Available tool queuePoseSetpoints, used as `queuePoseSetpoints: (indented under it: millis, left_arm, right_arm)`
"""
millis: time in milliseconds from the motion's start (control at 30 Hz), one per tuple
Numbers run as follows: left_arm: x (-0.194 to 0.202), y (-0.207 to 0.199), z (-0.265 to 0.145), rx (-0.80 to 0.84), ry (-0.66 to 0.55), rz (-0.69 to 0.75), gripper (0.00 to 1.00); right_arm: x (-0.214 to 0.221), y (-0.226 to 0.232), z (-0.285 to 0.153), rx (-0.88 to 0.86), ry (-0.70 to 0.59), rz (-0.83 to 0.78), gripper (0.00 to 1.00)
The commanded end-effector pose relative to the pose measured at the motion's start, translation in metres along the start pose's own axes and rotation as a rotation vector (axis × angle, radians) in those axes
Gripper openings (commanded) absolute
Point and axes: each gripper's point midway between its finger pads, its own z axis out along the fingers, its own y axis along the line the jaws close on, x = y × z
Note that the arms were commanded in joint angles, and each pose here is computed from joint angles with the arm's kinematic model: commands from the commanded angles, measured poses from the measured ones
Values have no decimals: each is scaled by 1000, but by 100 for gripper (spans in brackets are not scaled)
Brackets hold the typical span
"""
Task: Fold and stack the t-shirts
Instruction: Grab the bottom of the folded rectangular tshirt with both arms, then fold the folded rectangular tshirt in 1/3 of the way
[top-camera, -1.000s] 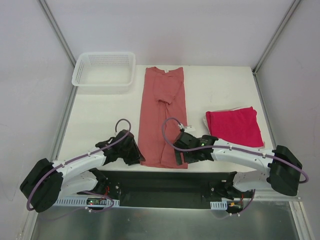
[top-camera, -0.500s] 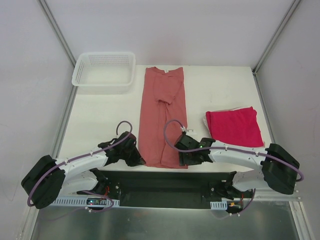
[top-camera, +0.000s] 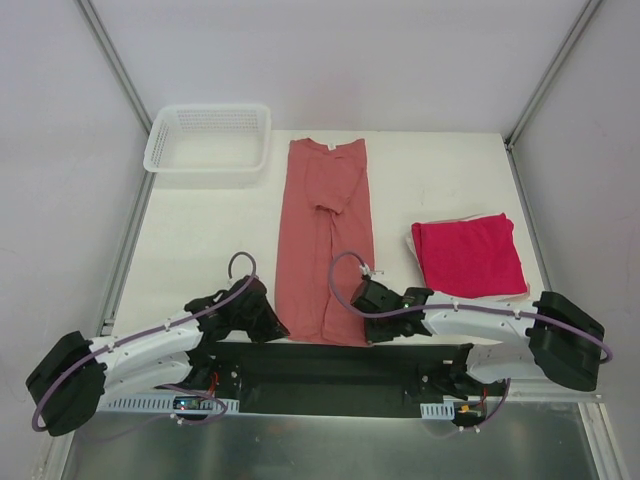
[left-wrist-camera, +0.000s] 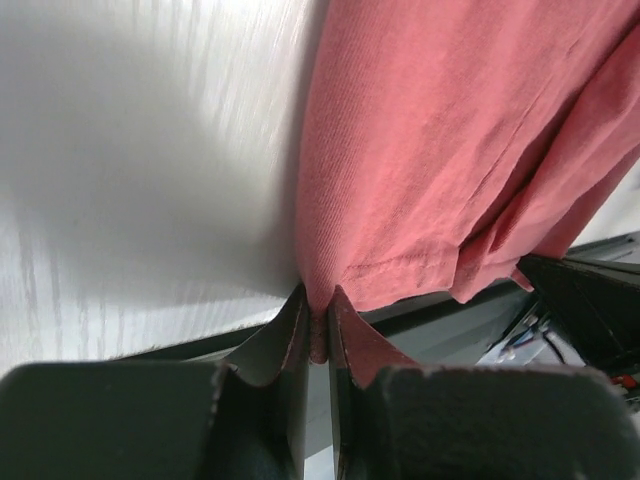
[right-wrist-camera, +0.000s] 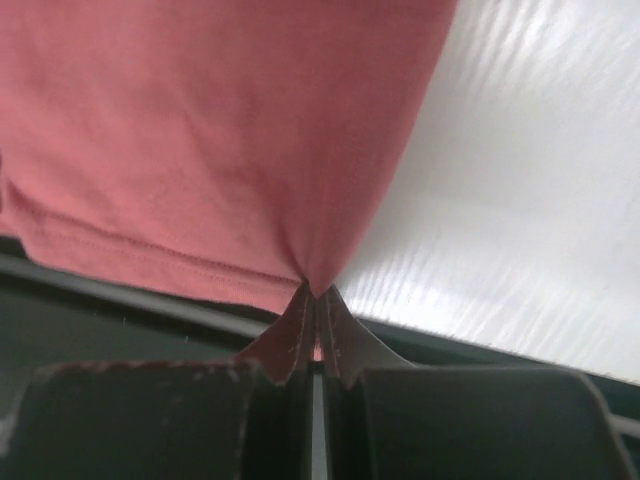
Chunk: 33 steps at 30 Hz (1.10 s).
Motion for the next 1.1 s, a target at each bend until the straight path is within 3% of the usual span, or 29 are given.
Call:
queuePoseSetpoints:
  millis: [0, 167, 300, 467, 700, 1067]
  left_arm:
    - [14, 19, -5, -38, 21, -6, 0]
    - [2, -8, -19, 61, -54, 43, 0]
    - [-26, -48, -37, 113, -181, 124, 0]
    - [-74, -82, -52, 58, -340, 223, 1]
    - [-140, -132, -56, 25, -381, 254, 0]
    - [-229, -178, -39, 13, -375, 287, 3]
  right_arm:
    - [20, 17, -18, -79, 34, -33, 1]
    - [-7, 14, -37, -27, -71, -89, 1]
    - [-40, 11, -50, 21, -153, -126, 1]
    - [-99, 11, -71, 44, -268, -106, 1]
    - [-167, 7, -76, 65, -294, -99, 1]
    - [-256, -13, -52, 67, -255, -41, 1]
